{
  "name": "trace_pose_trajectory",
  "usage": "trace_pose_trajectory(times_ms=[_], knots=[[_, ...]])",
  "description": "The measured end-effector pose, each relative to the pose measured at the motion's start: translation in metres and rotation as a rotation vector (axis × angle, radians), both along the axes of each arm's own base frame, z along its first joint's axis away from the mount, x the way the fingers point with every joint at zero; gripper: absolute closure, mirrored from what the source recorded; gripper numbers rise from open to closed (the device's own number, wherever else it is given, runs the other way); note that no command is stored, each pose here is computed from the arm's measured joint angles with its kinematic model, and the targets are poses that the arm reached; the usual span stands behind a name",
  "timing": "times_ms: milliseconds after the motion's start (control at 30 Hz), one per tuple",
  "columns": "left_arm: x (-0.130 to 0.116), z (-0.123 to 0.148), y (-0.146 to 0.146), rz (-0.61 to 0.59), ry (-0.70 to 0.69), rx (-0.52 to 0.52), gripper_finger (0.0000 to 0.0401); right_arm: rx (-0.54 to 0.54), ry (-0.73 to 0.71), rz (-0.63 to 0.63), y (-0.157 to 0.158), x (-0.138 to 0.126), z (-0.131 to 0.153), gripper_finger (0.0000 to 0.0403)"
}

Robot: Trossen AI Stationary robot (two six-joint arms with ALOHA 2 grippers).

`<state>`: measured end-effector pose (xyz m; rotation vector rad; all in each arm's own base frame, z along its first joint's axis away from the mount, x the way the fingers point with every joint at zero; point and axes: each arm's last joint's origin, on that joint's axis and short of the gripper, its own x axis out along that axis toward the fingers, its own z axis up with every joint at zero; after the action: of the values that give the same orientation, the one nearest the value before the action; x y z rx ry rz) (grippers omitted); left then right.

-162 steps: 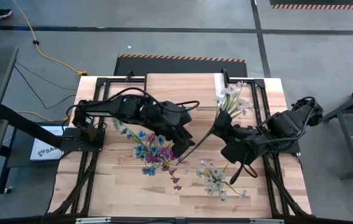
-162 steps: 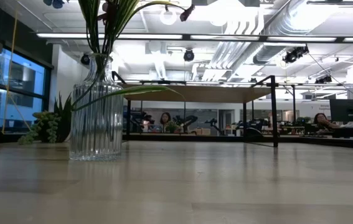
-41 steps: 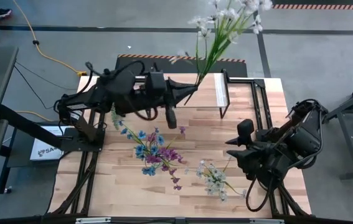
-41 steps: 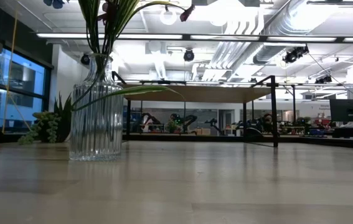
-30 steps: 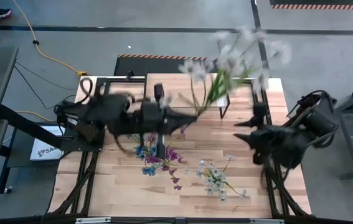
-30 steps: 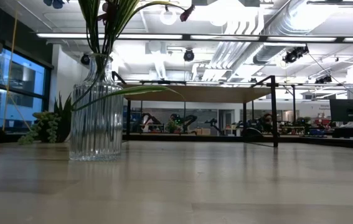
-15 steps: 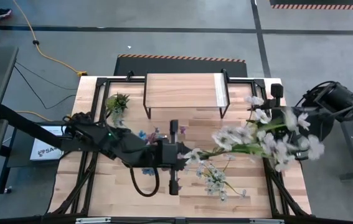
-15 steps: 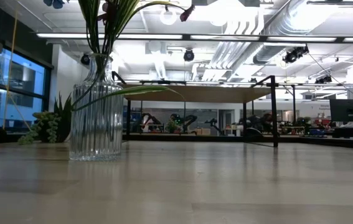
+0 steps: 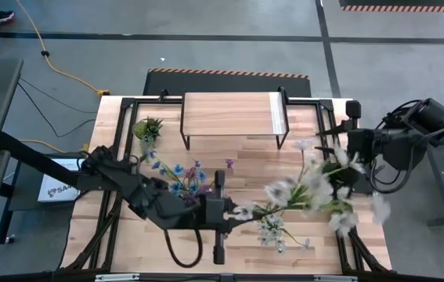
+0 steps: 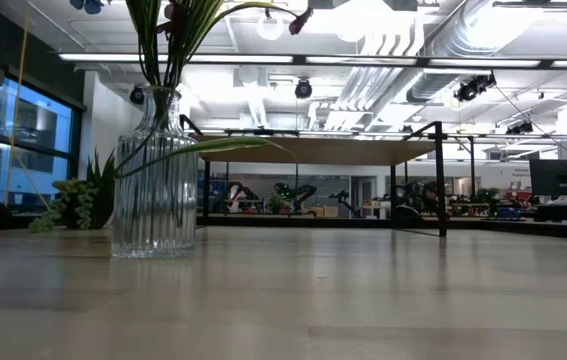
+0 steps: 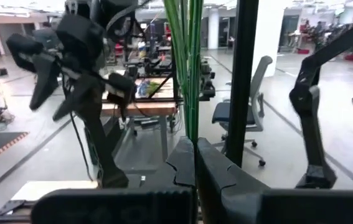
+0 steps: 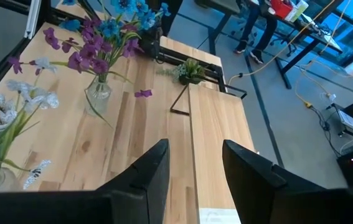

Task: Pick and place flowers into a vace then onto a shelf
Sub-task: Put the white flowers into the right transparent vase

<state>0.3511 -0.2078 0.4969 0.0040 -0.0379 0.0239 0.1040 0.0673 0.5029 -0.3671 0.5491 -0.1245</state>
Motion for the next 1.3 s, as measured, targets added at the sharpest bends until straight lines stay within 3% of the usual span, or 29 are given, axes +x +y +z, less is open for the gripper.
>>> trace_pose_trajectory(times_ms=[367,833,1300], knots=[[0.011,-0.027,-0.013,0.018,-0.016,-0.054,0.0371,0.012,-0.014,0.022,0.0,0.0,0.002,0.0263],[0.011,-0.026,-0.013,0.03,-0.035,-0.06,0.0371,0.126,-0.058,0.085,0.009,0.006,0.007,0.0263],[0.018,-0.025,0.0,0.063,-0.034,-0.007,0.0371,0.273,-0.221,0.204,0.048,0.045,-0.002,0.0263]])
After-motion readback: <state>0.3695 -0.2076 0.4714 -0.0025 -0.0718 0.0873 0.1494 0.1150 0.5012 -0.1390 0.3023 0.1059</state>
